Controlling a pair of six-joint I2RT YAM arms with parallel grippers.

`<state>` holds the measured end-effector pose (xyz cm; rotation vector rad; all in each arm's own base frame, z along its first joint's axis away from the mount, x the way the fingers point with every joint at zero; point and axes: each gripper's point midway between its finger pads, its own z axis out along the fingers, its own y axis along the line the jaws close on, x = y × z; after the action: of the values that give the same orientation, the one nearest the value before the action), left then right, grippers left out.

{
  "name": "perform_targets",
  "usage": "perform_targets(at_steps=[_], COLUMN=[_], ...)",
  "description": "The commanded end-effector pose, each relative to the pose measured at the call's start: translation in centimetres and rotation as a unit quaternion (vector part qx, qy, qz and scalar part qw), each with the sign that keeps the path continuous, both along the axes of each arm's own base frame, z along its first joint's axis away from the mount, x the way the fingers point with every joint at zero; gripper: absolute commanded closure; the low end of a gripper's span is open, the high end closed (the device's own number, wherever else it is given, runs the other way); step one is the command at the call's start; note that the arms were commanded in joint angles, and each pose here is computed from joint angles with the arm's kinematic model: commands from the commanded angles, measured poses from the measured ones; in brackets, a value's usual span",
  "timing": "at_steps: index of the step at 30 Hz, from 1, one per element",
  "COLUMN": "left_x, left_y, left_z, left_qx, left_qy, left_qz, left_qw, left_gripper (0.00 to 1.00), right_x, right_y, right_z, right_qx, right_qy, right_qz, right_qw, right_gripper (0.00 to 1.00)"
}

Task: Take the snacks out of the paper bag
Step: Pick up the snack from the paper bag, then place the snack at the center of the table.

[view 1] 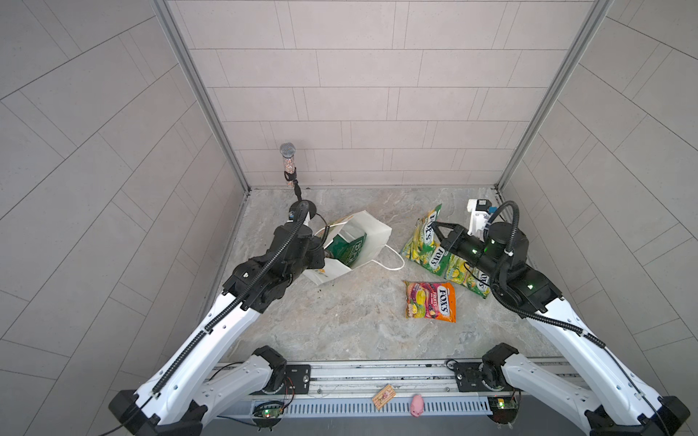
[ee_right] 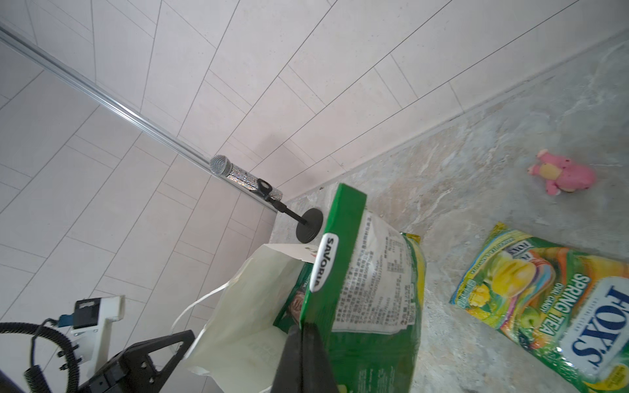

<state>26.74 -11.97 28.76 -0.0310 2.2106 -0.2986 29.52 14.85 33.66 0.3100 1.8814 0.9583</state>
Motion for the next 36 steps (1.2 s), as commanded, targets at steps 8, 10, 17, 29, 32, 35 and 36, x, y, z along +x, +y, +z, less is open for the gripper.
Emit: perform_targets(at_steps=[8, 10, 17, 29, 32, 35, 36], left_x=[-0.6, -0.6, -0.6, -0.8, -0.7, -0.8, -0.9], left_y=[1.5, 1.4, 1.6, 1.1, 0.5, 0.1, 0.0], left_z=[1.9, 1.9, 2.2, 2.2, 2.3, 2.5, 2.5], left_qx=[0.009, 0.007, 0.005, -0.004, -0.01, -0.013, -0.013], left_qy=[-0.03, -0.029, -0.035, -0.032, -0.031, -0.03, -0.03], left_qz=[0.019, 0.018, 0.022, 0.009, -0.004, -0.018, -0.021], left_qw=[0.999, 0.999, 0.999, 0.999, 0.999, 0.999, 0.999], left_gripper=[1.0, 1.0, 1.0, 1.0, 1.0, 1.0, 1.0], right_x=[0.7, 0.5, 0.1, 1.2, 0.8, 0.6, 0.5], right_y=[4.2, 5.8, 11.1, 15.5, 14.8, 13.9, 13.6], right_z=[-10.4, -11.5, -13.5, -20.5, -23.5, -25.1, -25.4], right_qx=[0.007, 0.015, 0.037, 0.181, 0.17, 0.141, 0.126], right_qy=[0.112, 0.124, 0.144, 0.19, 0.214, 0.226, 0.23], right_qz=[0.11, 0.137, 0.194, 0.26, 0.244, 0.228, 0.223], right_qw=[0.988, 0.983, 0.97, 0.929, 0.931, 0.936, 0.939], right_gripper=[1.0, 1.0, 1.0, 1.0, 1.0, 1.0, 1.0])
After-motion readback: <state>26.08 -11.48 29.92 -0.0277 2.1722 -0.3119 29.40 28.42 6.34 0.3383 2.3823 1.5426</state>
